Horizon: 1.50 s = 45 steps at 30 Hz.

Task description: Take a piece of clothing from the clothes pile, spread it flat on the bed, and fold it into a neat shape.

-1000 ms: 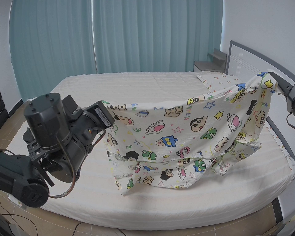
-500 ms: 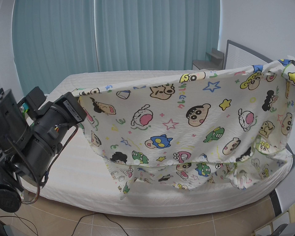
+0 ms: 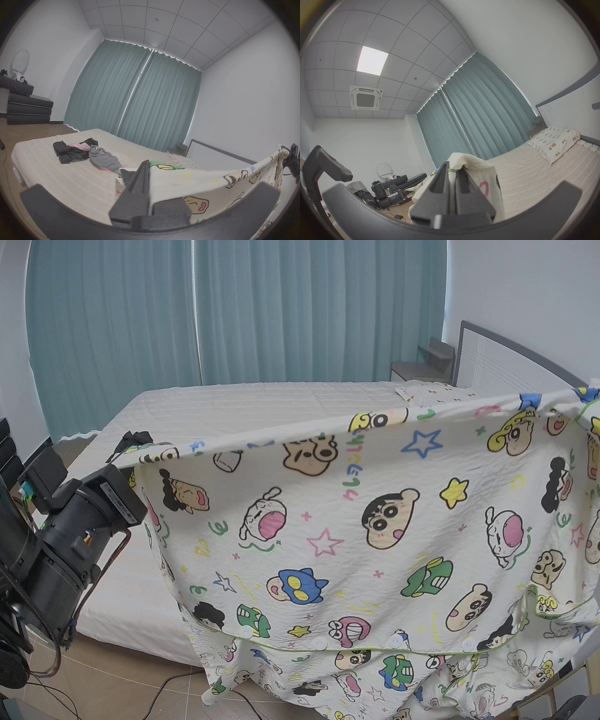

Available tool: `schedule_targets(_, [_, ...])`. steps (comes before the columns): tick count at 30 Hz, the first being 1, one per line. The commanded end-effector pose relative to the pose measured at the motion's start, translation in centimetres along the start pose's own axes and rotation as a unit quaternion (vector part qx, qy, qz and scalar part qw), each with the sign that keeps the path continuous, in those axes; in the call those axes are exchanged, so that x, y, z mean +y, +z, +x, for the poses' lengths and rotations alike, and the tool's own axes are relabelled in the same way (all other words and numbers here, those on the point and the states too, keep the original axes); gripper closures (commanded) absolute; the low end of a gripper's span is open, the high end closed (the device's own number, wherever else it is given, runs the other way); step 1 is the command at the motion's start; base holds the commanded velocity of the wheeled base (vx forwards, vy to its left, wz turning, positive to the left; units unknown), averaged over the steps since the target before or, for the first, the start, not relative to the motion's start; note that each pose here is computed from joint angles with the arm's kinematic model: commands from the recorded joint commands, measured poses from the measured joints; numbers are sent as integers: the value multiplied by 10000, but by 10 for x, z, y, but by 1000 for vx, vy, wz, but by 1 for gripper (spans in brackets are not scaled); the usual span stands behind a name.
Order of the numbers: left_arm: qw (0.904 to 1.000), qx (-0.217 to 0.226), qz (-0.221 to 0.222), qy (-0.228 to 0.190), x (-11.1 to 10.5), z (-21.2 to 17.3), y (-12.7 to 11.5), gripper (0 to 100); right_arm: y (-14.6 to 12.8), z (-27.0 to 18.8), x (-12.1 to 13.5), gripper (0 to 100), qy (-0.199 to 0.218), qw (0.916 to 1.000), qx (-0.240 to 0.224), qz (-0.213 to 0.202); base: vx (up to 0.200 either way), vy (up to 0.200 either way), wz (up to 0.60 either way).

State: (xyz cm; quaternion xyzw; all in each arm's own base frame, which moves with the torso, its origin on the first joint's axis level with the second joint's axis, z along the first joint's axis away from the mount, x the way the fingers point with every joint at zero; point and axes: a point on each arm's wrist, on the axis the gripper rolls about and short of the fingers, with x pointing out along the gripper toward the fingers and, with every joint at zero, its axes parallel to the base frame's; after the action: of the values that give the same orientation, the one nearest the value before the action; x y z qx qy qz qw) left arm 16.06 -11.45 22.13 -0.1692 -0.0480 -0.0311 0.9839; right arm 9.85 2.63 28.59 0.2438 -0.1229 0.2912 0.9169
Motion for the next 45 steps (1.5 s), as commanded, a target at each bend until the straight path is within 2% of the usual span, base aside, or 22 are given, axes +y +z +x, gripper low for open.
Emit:
schedule_targets(1, [9988,292,221,311,3,10,-22,100,-18,7,-18,100,-390,9985,361,89,0,0,0])
schedule_targets(5, [9976,426,202,500,4,21,-34,100,-31,13,-34,100,-694,9956,627,47,0,0,0])
schedule_targets(11, [9963,549,200,624,4,33,-45,100,-37,18,-43,100,-854,9934,769,13,0,0,0])
schedule_targets(19, [9950,260,211,937,13,69,-41,100,-42,26,-53,100,-1016,9906,911,-42,200,0,0])
schedule_targets(24, [9940,412,485,889,14,86,-51,100,-48,34,-61,100,-1093,9884,1057,-25,200,0,0])
schedule_targets(33, [9930,484,545,931,5,124,-72,100,-55,58,-83,100,-1117,9894,921,-90,200,0,0])
schedule_targets(39, [9896,601,801,1034,1,165,-104,100,-70,85,-114,100,-1333,9854,1056,-79,200,0,0])
schedule_targets(45, [9858,806,990,1093,-1,201,-149,100,-97,104,-145,100,-1461,9812,1260,-7,200,0,0])
